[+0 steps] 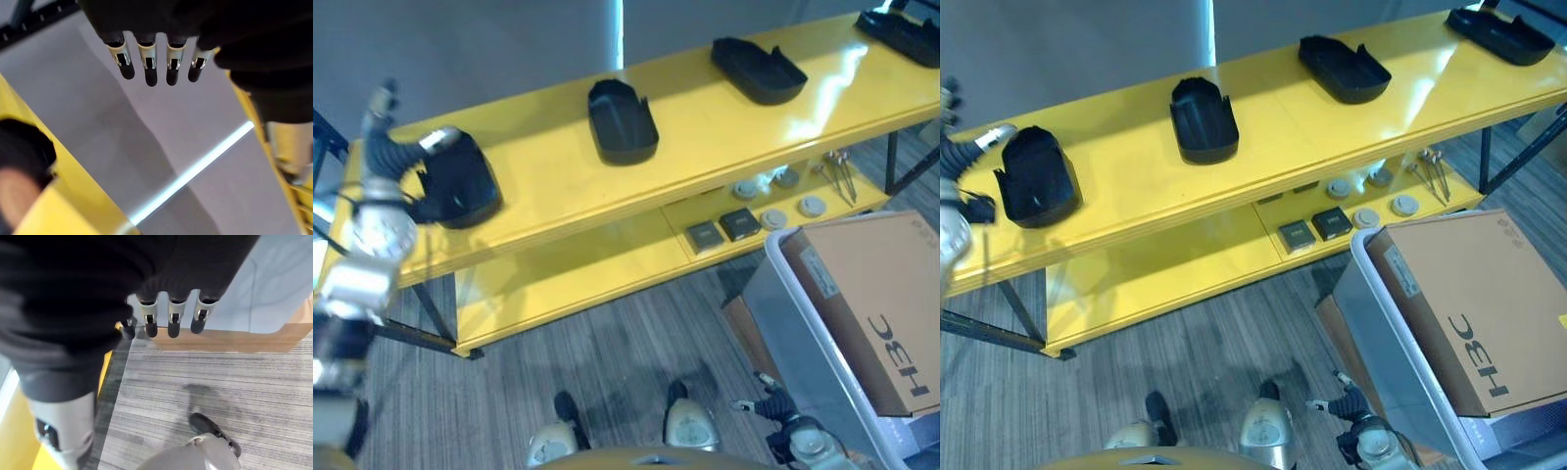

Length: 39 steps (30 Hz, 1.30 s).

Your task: Move parts from the plastic box to the shelf.

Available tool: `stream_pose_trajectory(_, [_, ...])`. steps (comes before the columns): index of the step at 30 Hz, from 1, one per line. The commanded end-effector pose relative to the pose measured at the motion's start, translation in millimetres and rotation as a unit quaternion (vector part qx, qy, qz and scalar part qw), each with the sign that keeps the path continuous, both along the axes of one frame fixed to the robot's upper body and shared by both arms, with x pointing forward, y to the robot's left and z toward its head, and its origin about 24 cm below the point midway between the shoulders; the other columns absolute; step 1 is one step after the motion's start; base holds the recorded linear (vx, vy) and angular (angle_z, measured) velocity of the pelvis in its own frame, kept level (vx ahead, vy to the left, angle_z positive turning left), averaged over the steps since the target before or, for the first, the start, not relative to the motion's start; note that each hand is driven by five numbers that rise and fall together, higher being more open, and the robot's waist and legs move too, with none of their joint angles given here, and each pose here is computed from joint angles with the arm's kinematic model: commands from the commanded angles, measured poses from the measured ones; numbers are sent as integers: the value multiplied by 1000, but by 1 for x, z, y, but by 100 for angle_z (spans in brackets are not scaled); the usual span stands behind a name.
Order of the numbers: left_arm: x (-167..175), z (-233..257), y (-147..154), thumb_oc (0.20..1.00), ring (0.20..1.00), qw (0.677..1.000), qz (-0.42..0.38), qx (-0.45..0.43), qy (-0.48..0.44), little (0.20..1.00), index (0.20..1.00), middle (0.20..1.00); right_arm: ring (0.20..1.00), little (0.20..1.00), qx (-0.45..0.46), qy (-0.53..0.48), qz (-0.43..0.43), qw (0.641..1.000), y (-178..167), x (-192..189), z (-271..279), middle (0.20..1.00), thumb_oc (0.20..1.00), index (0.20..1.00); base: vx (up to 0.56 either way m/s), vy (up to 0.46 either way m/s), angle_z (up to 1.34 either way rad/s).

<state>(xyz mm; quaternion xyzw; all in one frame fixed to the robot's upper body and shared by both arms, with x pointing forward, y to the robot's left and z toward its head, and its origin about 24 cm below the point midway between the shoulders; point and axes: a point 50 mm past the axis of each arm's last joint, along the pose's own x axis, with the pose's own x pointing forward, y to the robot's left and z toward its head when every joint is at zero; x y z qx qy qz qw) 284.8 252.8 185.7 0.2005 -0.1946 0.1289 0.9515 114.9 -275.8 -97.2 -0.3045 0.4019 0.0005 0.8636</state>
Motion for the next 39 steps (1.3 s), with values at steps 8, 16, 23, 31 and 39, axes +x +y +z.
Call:
stream_pose_trajectory(8, [-65, -53, -1, 200, 200, 993, -100, -60, 32, 200, 200, 200, 1000, 1000, 1, -6, -57, 998, 7, -31, -10, 1000, 1000, 1000, -13, -38, 8])
stream_pose_trajectory(16, [-41, -67, 3, 200, 200, 994, -55, -83, 47, 200, 200, 200, 1000, 1000, -5, 6, -47, 999, 7, -26, -13, 1000, 1000, 1000, -7, 10, 3])
stream_pose_trajectory(23, [8, -72, 3, 200, 200, 992, 14, -114, 60, 200, 200, 200, 1000, 1000, -15, 29, 8, 999, 8, -21, -14, 1000, 1000, 1000, 32, 6, -16])
stream_pose_trajectory(31, [33, -86, 10, 200, 200, 984, 70, -126, 105, 200, 200, 200, 1000, 1000, -16, 26, 43, 999, 10, -10, -11, 1000, 1000, 1000, -17, -7, -7])
stream_pose_trajectory(39, [37, -93, 15, 200, 200, 980, 98, -123, 123, 200, 200, 200, 1000, 1000, -8, 12, 55, 998, 15, 0, -8, 1000, 1000, 1000, -9, -1, -1])
